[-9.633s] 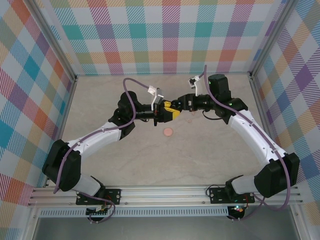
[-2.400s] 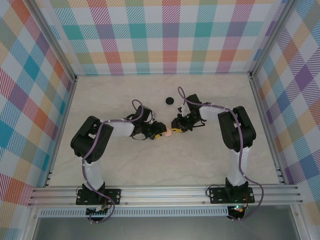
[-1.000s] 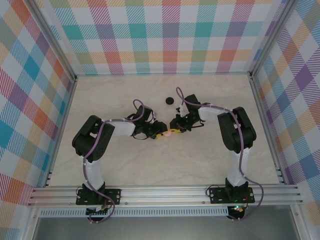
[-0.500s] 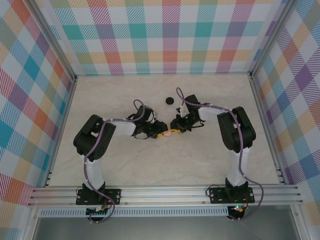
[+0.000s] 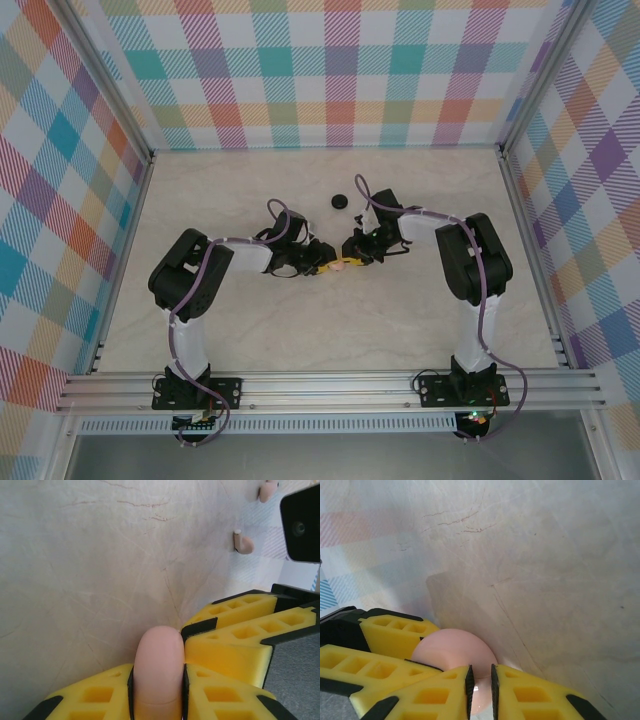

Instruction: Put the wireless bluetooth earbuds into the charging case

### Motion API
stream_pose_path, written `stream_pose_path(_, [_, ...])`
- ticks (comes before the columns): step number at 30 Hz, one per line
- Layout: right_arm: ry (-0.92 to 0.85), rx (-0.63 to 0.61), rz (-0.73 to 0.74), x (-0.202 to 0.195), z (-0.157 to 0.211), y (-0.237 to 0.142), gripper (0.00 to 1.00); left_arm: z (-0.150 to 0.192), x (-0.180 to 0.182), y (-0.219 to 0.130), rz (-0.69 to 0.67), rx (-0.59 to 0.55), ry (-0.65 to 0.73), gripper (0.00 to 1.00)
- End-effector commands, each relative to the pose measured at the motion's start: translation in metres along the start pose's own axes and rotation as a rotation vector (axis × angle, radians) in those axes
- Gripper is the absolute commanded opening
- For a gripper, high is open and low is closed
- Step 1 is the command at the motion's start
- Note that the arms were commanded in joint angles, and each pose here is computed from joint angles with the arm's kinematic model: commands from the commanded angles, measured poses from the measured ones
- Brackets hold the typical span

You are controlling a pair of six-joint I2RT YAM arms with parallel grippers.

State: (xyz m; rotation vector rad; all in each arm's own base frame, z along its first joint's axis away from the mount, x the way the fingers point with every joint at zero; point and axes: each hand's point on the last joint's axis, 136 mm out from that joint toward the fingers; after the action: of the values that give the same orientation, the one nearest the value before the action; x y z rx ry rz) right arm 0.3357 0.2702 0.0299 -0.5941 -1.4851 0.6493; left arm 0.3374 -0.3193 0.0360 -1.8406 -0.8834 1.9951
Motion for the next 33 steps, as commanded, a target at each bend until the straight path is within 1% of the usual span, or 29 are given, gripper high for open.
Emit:
stream_pose_path(1, [-0.012, -0.009, -0.035, 0.011, 0.006, -0.001, 0.23, 0.013, 0.008, 0.011, -0.022, 0.006, -0.011, 0.24])
stream_pose_path(3, [-0.014, -0.035, -0.041, 0.014, 0.004, -0.008, 0.26, 0.010, 0.004, 0.009, -0.012, -0.004, 0.000, 0.24])
stream_pose_path(9, [-0.017, -0.129, -0.075, 0.014, -0.007, -0.041, 0.29, 0.001, -0.012, -0.001, 0.013, -0.034, 0.046, 0.22])
stream_pose_path(13, [-0.046, -0.189, -0.122, 0.021, -0.012, -0.070, 0.31, -0.007, -0.033, -0.015, 0.064, -0.054, 0.111, 0.22])
stream_pose_path(17, [-0.105, -0.252, -0.183, 0.034, -0.014, -0.104, 0.34, -0.016, -0.065, -0.035, 0.135, -0.078, 0.209, 0.22])
stream_pose_path(20, [-0.194, -0.303, -0.241, 0.053, -0.012, -0.134, 0.38, -0.021, -0.092, -0.052, 0.191, -0.094, 0.298, 0.22])
stream_pose_path(25, [-0.346, -0.371, -0.277, 0.087, -0.003, -0.176, 0.43, -0.027, -0.139, -0.089, 0.273, -0.148, 0.458, 0.22])
stream_pose_path(29, [-0.480, -0.405, -0.340, 0.123, 0.011, -0.207, 0.46, -0.021, -0.179, -0.121, 0.353, -0.177, 0.591, 0.23])
stream_pose_path(33, [-0.585, -0.405, -0.387, 0.151, 0.026, -0.231, 0.49, -0.010, -0.212, -0.151, 0.423, -0.178, 0.708, 0.24])
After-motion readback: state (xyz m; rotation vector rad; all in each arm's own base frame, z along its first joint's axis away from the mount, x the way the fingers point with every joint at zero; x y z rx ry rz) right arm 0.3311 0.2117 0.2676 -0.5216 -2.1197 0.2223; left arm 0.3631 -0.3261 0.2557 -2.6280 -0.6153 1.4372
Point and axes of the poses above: each hand's point on the last joint's axis, 136 mm out from that joint toward the fingers, its own y axis out along the fingers, its own x axis along the line the jaws close on, z = x × y, and after that the axes turned 1 degree about -y, right-handed
